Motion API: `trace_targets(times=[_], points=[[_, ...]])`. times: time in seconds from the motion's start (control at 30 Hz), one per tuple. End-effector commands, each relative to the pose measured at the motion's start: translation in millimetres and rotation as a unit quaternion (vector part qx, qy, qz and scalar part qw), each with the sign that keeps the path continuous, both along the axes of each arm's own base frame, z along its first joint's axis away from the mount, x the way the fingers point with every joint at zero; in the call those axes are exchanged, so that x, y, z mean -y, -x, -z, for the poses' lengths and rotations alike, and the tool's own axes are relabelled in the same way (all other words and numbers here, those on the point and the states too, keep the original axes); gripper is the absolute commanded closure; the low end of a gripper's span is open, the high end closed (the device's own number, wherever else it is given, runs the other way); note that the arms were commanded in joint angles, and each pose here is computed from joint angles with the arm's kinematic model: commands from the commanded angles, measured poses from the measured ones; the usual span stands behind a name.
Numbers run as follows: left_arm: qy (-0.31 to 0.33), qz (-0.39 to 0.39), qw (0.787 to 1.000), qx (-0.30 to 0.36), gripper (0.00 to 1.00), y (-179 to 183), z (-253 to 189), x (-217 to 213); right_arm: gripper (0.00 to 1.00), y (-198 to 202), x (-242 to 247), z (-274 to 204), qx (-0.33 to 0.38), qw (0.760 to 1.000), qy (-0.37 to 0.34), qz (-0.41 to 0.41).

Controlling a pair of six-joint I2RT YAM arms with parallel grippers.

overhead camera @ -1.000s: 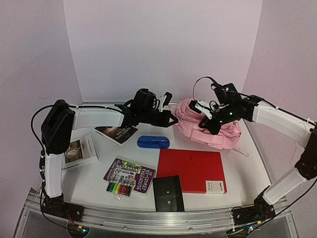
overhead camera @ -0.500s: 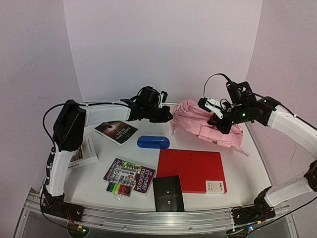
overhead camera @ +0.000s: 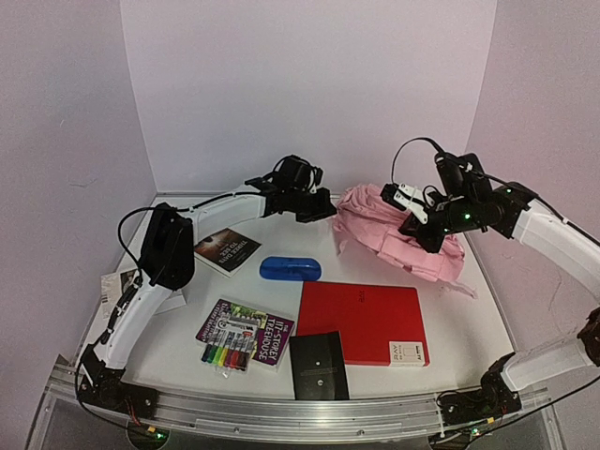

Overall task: Pack the student bag
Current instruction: Place the student bag at the center of the board.

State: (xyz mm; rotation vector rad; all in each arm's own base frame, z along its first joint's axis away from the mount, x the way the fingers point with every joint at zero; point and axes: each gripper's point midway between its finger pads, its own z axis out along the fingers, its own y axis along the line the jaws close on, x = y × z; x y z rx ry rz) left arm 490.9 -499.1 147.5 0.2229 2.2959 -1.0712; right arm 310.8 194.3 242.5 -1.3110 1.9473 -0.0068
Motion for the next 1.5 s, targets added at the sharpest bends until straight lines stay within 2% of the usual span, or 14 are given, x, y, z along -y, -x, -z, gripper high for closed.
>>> trace_targets(times=[0.0,0.07,0.23,0.43,0.6,0.63,0.7,0.73,0.8,0.87,0.97,1.17,1.37,1.47], points=[[0.014,-0.083,0.996,-0.015,1.0,-61.9,0.7,-54.7,1.0,-6.9,-6.3,-17.1,0.008,1.0,-0.02,0.006],[0.034,-0.076,0.996,-0.022,0.93,-60.9,2.0,-55.6,1.0,-18.0,-9.1,-9.0,0.001,1.0,-0.015,0.02],[0.03,-0.066,0.997,-0.008,0.59,-45.1,-13.5,-64.9,1.0,-68.3,-12.6,20.3,-0.019,0.996,-0.003,0.085],[0.017,-0.07,0.997,0.011,0.35,-18.2,-27.3,-88.7,1.0,-117.6,-32.2,21.1,-0.032,0.989,-0.058,0.134],[0.013,-0.063,0.998,0.028,0.31,7.9,-39.8,-99.8,0.99,-144.4,-47.2,26.9,-0.045,0.982,-0.087,0.163],[0.005,-0.06,0.998,0.029,0.3,14.5,-38.4,-100.2,0.95,-146.9,-50.1,28.1,-0.051,0.98,-0.095,0.166],[-0.003,-0.049,0.998,0.035,0.29,31.0,-44.3,-95.8,0.79,-146.7,-53.5,23.9,-0.06,0.977,-0.112,0.172],[-0.005,-0.042,0.998,0.038,0.28,40.0,-46.5,-92.8,0.66,-143.1,-53.2,20.8,-0.064,0.976,-0.118,0.173],[-0.016,-0.028,0.999,0.043,0.27,64.1,-46.6,-85.8,0.34,-131.2,-47.6,13.4,-0.071,0.973,-0.13,0.18],[-0.019,-0.015,0.999,0.043,0.26,90.3,-46.6,-81.9,0.2,-113.8,-38.2,11.9,-0.085,0.969,-0.136,0.187],[-0.016,-0.004,1.0,0.016,0.26,126.5,-27.8,-84.4,0.16,-82.5,-12.3,9.1,-0.117,0.959,-0.157,0.204],[-0.011,0.026,0.999,0.024,0.27,168.4,-13.7,-73.9,0.16,-17.8,39.7,61.2,-0.256,0.921,-0.151,0.254],[-0.007,0.034,0.999,0.007,0.28,182.7,7.7,-64.6,0.16,29.8,61.5,107.1,-0.385,0.872,-0.129,0.274],[0.003,0.027,1.0,0.014,0.28,181.8,5.1,-65.5,0.19,32.7,66.3,118.7,-0.419,0.847,-0.14,0.296]])
